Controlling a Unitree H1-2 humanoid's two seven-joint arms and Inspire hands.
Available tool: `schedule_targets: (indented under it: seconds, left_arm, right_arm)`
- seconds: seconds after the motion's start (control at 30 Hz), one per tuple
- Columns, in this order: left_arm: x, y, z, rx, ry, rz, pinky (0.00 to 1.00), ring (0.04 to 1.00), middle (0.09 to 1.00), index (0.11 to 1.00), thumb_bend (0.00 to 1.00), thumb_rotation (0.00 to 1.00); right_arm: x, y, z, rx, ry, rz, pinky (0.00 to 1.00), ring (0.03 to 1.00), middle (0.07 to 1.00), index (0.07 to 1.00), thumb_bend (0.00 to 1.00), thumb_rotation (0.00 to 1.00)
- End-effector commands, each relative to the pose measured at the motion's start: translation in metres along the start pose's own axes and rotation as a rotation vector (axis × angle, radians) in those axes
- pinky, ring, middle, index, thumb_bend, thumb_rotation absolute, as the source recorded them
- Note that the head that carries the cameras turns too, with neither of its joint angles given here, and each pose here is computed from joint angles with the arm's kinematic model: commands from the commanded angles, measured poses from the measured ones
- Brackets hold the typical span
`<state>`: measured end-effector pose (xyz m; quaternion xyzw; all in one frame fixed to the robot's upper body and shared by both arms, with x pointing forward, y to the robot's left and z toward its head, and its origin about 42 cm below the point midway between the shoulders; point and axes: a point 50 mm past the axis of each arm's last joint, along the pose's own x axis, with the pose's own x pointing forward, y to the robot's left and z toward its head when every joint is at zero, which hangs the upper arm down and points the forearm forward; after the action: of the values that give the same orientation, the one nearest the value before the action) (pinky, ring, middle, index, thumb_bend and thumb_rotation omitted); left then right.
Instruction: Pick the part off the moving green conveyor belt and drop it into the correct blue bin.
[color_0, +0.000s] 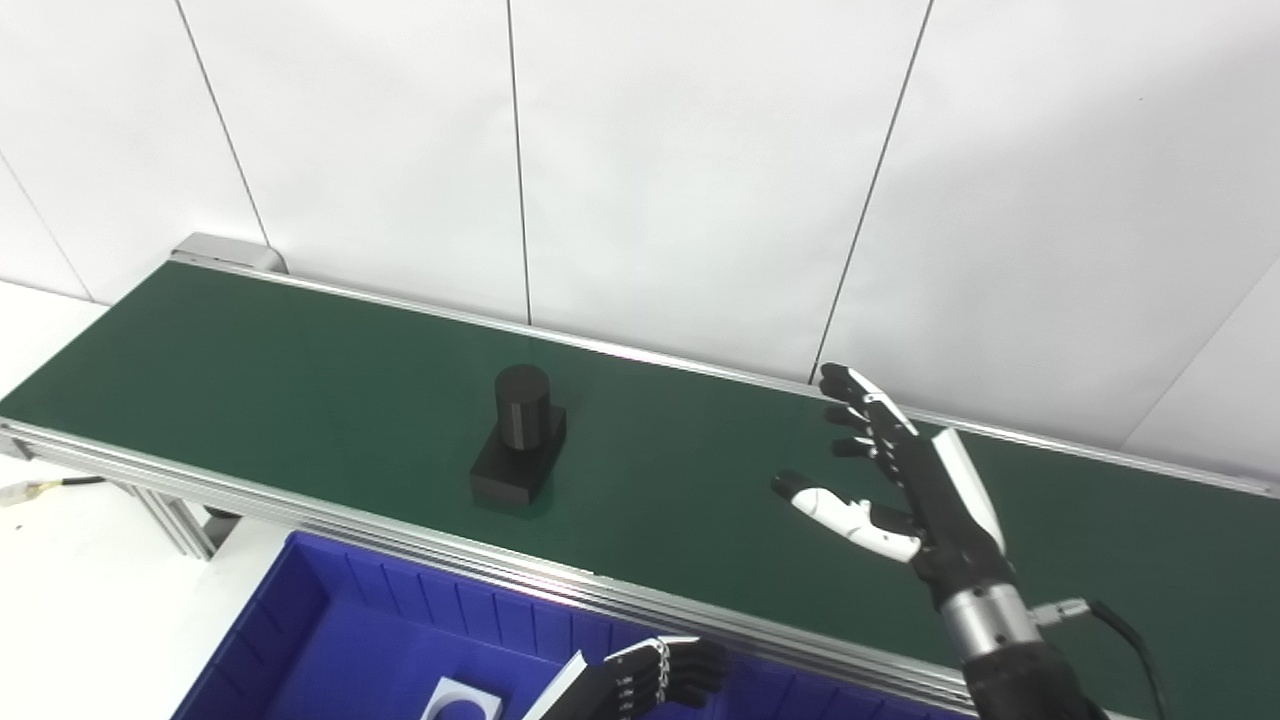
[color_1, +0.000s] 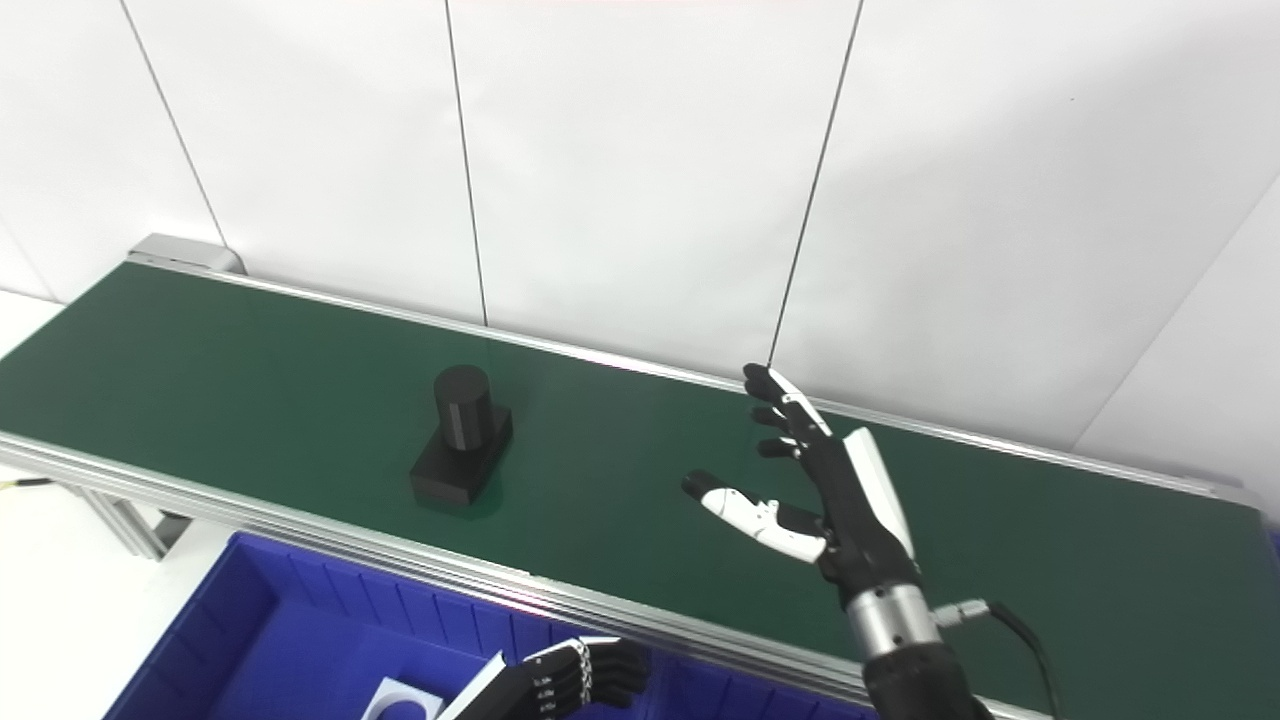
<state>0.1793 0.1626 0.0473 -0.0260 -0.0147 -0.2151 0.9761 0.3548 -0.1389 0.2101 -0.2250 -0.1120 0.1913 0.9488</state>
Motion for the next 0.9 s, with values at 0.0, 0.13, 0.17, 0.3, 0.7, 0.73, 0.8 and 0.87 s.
schedule_targets:
  seconds: [0.0, 0.13, 0.17, 0.3, 0.7, 0.73, 0.8, 0.87]
  left_arm:
    - [0.005, -0.001, 0.008, 0.002, -0.060, -0.010, 0.75, 0.771, 0.778, 0.775, 1.00, 0.45]
    - [0.005, -0.002, 0.008, 0.008, -0.061, -0.011, 0.75, 0.772, 0.779, 0.774, 1.00, 0.44]
    - [0.005, -0.003, 0.009, 0.009, -0.061, -0.011, 0.75, 0.771, 0.779, 0.774, 1.00, 0.45]
    - [0.004, -0.004, 0.008, 0.011, -0.060, -0.011, 0.74, 0.770, 0.777, 0.773, 1.00, 0.45]
    - [0.003, -0.011, 0.010, 0.003, -0.055, -0.025, 0.73, 0.767, 0.775, 0.765, 1.00, 0.44]
    - [0.003, -0.012, 0.010, 0.002, -0.056, -0.025, 0.73, 0.767, 0.774, 0.764, 1.00, 0.43]
    - [0.003, -0.013, 0.010, 0.005, -0.058, -0.027, 0.73, 0.768, 0.775, 0.765, 1.00, 0.44]
    - [0.004, -0.014, 0.011, 0.006, -0.059, -0.029, 0.73, 0.766, 0.775, 0.764, 1.00, 0.44]
  right_arm:
    - [0.015, -0.003, 0.017, -0.009, -0.111, -0.011, 0.75, 0.862, 0.899, 0.916, 0.64, 0.42]
    - [0.026, 0.000, 0.012, -0.025, -0.100, 0.005, 0.79, 0.867, 0.890, 0.907, 0.66, 0.43]
    - [0.029, 0.001, 0.011, -0.030, -0.099, 0.010, 0.79, 0.868, 0.887, 0.906, 0.66, 0.43]
    - [0.039, 0.005, 0.008, -0.025, -0.108, 0.027, 0.79, 0.863, 0.884, 0.906, 0.65, 0.43]
    - [0.065, 0.023, 0.011, -0.041, -0.105, 0.076, 0.77, 0.841, 0.866, 0.884, 0.67, 0.41]
    - [0.067, 0.026, 0.010, -0.046, -0.101, 0.081, 0.76, 0.835, 0.859, 0.884, 0.67, 0.41]
    - [0.070, 0.032, 0.009, -0.060, -0.085, 0.095, 0.76, 0.832, 0.856, 0.886, 0.67, 0.42]
    - [0.073, 0.038, 0.009, -0.072, -0.070, 0.112, 0.75, 0.837, 0.870, 0.892, 0.66, 0.44]
